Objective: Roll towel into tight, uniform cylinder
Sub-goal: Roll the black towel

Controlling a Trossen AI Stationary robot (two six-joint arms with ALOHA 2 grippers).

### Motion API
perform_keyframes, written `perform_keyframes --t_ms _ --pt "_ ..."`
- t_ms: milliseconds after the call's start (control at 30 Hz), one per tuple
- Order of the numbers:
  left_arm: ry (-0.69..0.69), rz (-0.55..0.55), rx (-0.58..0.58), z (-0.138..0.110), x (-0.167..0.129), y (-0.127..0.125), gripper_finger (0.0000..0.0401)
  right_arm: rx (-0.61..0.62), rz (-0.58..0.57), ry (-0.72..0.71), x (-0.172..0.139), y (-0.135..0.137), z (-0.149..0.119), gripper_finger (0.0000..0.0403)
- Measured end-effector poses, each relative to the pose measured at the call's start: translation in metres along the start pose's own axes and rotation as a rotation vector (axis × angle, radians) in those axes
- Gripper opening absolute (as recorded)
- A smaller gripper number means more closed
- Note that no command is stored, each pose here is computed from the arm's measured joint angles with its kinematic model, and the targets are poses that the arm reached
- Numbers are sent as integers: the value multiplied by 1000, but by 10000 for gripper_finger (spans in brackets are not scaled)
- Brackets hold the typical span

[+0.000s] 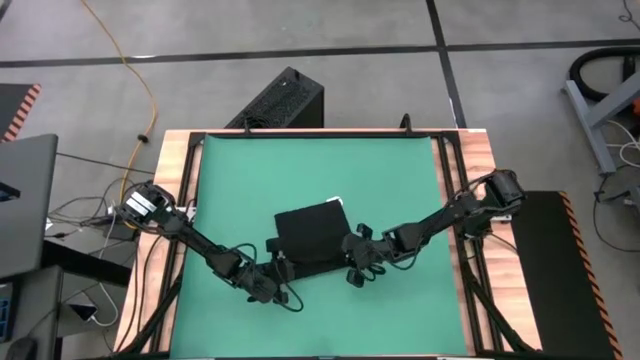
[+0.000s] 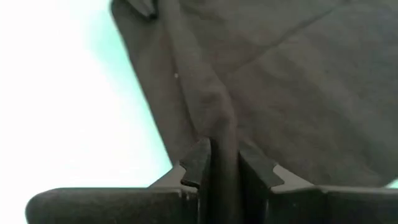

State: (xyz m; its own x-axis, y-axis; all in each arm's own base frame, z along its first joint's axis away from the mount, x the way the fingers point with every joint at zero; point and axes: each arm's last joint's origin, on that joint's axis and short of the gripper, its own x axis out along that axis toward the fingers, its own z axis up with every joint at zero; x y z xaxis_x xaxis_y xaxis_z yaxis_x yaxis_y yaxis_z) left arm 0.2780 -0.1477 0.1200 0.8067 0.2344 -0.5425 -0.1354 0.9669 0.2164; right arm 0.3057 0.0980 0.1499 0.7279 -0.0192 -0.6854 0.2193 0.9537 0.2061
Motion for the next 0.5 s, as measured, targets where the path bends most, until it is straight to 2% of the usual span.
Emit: perform_keyframes --t_ms 233,400,500 --pt "8 6 0 1 4 5 0 -83 -44 -17 -26 9 1 122" --pt "18 -8 8 1 6 7 0 -379 -64 -89 -35 29 -7 151" --pt "32 -17 9 0 7 9 0 -507 -94 -164 -40 43 -11 165"
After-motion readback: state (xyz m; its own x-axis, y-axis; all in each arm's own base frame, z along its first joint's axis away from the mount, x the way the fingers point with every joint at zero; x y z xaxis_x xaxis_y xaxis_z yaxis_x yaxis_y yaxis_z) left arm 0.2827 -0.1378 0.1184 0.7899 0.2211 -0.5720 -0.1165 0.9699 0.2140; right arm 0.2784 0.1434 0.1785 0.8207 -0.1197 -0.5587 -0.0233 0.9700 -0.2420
